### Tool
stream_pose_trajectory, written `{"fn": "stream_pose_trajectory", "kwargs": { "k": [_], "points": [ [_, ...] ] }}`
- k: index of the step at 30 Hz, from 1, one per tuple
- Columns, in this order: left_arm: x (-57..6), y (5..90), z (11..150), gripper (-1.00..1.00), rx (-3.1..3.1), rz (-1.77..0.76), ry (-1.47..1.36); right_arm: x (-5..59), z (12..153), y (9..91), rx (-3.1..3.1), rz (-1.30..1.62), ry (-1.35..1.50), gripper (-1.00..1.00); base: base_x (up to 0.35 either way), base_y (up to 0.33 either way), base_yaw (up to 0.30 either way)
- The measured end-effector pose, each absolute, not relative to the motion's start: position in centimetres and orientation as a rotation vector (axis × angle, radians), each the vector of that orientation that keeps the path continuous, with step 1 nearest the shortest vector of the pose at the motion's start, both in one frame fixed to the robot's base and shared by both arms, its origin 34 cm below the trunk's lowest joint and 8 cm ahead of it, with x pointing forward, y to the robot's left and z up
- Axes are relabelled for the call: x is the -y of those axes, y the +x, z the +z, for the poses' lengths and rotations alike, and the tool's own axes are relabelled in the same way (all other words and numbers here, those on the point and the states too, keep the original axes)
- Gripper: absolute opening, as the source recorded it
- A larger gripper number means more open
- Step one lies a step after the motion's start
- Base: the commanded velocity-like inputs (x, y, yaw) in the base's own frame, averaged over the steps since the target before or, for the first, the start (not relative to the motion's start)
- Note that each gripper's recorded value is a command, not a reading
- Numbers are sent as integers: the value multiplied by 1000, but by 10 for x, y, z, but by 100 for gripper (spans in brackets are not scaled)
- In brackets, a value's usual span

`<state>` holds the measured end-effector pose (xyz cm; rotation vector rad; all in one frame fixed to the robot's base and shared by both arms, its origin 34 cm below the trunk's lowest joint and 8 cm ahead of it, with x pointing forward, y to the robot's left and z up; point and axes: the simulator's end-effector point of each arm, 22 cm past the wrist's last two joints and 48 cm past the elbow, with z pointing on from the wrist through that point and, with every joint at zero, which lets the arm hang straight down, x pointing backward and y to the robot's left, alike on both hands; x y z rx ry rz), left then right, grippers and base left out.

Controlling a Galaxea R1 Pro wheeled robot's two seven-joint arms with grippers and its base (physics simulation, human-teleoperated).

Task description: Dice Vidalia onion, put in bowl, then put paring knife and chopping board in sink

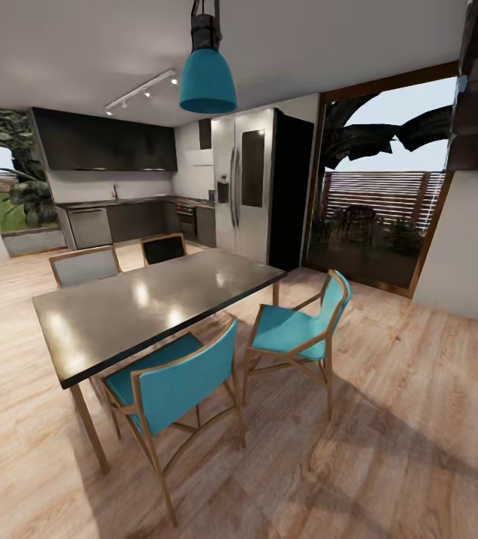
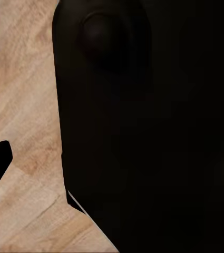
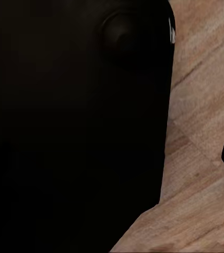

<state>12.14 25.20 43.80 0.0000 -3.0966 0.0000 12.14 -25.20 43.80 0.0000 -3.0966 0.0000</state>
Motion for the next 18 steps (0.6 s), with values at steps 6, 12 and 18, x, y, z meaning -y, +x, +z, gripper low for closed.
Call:
{"fn": "stream_pose_trajectory", "kwargs": {
  "k": [6,12,18],
  "points": [
    [-244,116,438,100,3080,17,-6,255,438,124,3097,8,17,100,0,0,0],
    [-252,109,439,100,3080,1,-8,235,438,139,3120,-31,11,100,0,0,0],
    [-254,107,439,100,3076,-2,-8,236,438,140,3122,-30,10,100,0,0,0]
  ]
}}
